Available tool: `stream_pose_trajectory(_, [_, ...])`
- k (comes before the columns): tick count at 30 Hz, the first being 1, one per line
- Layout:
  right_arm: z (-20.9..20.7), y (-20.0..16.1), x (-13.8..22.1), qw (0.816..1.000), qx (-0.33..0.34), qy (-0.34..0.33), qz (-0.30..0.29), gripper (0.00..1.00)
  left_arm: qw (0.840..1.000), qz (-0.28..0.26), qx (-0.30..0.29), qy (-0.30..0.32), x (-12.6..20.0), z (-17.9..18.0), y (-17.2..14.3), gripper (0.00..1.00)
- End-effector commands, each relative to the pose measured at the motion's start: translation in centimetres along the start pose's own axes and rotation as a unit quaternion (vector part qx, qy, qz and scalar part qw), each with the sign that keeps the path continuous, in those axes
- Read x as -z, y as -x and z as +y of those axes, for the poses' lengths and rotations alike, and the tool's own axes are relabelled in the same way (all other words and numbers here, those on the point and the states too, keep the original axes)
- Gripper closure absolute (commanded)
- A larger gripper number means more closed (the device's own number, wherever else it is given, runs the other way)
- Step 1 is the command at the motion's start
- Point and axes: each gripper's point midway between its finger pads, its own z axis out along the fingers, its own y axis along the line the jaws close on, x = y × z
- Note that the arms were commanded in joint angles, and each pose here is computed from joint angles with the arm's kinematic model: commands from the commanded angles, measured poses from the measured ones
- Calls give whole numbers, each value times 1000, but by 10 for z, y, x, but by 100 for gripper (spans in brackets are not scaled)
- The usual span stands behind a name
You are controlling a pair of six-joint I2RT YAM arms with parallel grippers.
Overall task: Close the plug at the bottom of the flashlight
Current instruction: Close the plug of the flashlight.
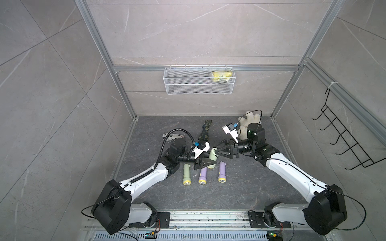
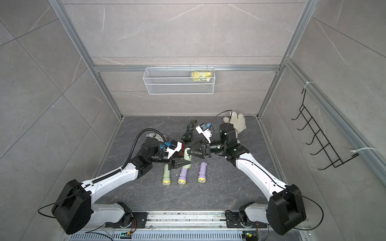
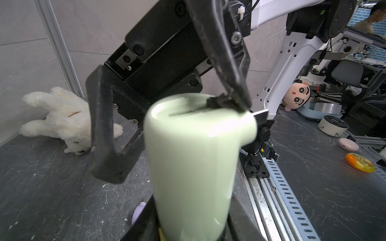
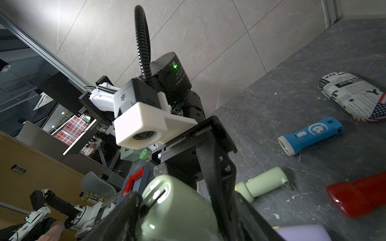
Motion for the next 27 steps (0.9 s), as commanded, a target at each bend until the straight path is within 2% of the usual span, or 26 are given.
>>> stream_pose_trajectory(1, [3, -5, 0, 1000, -1, 3, 7, 32, 997, -43, -56, 4, 4, 2, 44, 100])
stream_pose_trajectory(6, [-12, -11, -5, 1000, -21, 2, 15, 40, 997, -42, -68, -1, 3, -3, 46, 100])
stream_pose_trajectory(13, [-24, -23, -14, 999, -28, -4, 27, 61, 996, -38, -85, -10, 1, -12, 52, 100])
stream_pose_trajectory(22, [-33, -36, -23, 998, -33, -13, 50, 70, 993, -35, -108, -29, -3, -23, 61, 100])
stream_pose_trajectory(27, [-41, -45, -29, 997, -38, -18, 63, 84, 990, -40, -127, -37, -2, -34, 73, 100])
